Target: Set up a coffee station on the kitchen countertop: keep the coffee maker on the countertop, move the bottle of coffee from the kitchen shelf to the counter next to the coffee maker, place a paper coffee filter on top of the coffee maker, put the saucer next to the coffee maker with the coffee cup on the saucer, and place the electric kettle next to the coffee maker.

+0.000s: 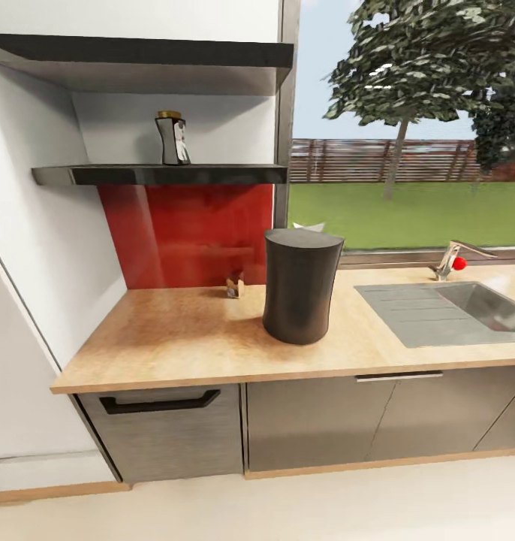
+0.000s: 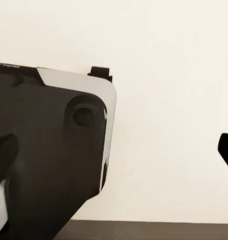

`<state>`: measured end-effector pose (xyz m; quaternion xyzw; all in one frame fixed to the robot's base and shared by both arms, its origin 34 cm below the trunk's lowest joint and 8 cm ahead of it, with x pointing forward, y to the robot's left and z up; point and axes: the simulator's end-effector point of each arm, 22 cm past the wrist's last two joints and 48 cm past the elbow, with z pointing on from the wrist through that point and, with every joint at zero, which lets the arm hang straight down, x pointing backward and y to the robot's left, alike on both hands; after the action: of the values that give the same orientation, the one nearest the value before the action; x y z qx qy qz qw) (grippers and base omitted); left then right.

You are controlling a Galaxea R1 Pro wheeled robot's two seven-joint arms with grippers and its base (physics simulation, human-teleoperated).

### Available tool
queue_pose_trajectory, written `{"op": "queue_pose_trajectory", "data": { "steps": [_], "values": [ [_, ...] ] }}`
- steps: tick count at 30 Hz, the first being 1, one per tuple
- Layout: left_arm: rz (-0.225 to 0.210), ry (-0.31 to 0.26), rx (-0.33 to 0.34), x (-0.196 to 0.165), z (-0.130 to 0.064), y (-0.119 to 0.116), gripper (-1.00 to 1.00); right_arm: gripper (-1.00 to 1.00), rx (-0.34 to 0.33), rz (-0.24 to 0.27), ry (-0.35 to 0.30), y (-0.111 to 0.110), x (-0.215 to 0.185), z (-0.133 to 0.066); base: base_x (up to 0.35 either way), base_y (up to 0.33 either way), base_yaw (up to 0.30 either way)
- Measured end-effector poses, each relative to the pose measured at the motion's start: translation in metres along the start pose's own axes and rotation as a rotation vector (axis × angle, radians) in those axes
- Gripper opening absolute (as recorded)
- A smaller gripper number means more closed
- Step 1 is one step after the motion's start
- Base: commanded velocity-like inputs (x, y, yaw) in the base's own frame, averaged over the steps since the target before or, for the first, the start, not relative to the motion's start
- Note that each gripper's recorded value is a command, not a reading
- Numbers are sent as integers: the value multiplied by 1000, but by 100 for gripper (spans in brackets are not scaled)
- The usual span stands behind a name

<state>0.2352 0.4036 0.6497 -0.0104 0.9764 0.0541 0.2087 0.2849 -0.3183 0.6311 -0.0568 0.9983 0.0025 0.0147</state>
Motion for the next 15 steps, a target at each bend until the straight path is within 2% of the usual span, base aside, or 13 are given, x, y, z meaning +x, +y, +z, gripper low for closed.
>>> {"op": "queue_pose_trajectory", "data": {
  "steps": [3, 4, 7, 13, 14, 15],
  "values": [
    [1, -26, -7, -13, 3, 4, 100, 100, -8, 1, -1, 6, 0, 1, 0, 0, -3],
    [3, -69, -11, -36, 7, 6, 100, 100, -14, 0, -2, 11, 0, 1, 0, 0, -1],
    [3, -148, -20, -75, 11, 9, 100, 100, -23, -2, -4, 19, -2, 2, 0, 0, 0],
    [-75, -343, -80, -158, 4, 36, 100, 100, -28, 0, -8, 24, -3, 2, 0, 0, 0],
    [-81, -386, -87, -177, 0, 40, 100, 100, -28, 1, -8, 24, -3, 2, 0, 0, 0],
    [-81, -474, -99, -217, -10, 46, 100, 100, -29, 3, -9, 24, -3, 2, 0, 0, 0]
  ]
}}
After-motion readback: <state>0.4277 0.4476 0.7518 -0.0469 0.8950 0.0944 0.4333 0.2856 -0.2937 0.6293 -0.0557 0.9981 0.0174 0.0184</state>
